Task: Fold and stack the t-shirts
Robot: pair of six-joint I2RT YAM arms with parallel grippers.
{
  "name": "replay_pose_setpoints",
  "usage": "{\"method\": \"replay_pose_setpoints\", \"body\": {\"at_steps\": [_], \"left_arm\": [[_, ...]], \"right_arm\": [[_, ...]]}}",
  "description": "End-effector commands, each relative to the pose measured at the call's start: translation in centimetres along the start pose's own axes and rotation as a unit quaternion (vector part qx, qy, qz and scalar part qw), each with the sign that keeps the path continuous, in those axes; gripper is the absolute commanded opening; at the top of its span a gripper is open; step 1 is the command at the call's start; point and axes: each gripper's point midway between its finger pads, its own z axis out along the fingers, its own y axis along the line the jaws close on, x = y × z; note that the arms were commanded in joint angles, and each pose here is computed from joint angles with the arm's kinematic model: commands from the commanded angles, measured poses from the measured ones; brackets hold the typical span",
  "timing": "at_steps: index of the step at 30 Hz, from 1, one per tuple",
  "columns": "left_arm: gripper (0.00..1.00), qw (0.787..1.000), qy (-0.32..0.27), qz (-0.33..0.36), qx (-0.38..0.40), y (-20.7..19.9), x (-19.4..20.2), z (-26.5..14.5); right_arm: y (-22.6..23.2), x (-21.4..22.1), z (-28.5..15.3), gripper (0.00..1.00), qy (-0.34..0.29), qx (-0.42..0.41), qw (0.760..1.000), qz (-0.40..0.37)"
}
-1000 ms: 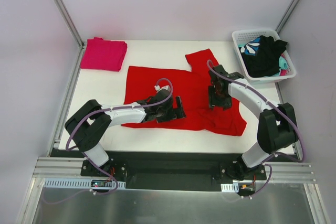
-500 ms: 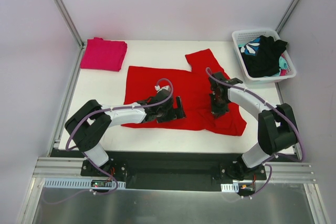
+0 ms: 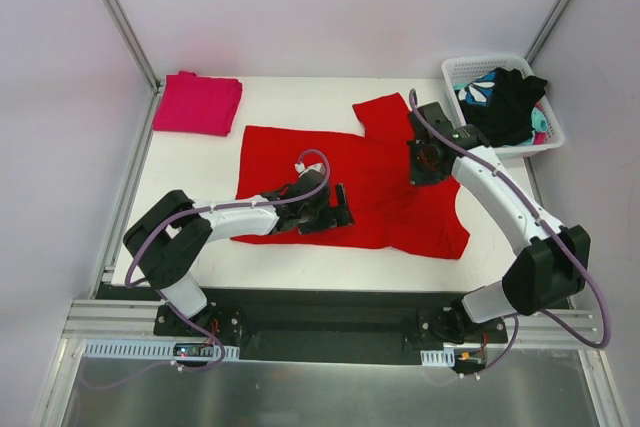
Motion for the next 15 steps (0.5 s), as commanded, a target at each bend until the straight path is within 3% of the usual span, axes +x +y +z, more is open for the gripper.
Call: {"method": "replay_pose_setpoints", "body": {"at_steps": [1,15], "left_arm": [[0.99,0.999,0.026,0.009,-0.036,1.9,1.6,-0.1],[0.99,0.999,0.026,0.010,-0.037,1.8,1.6,0.0]], "right_arm": [[-2.5,-0.9,-2.3,0.01,-0.024,0.059,0.998,-0.019],[-3.3,-0.6,0.6,0.01,0.009,0.106,0.994,-0.031]]}}
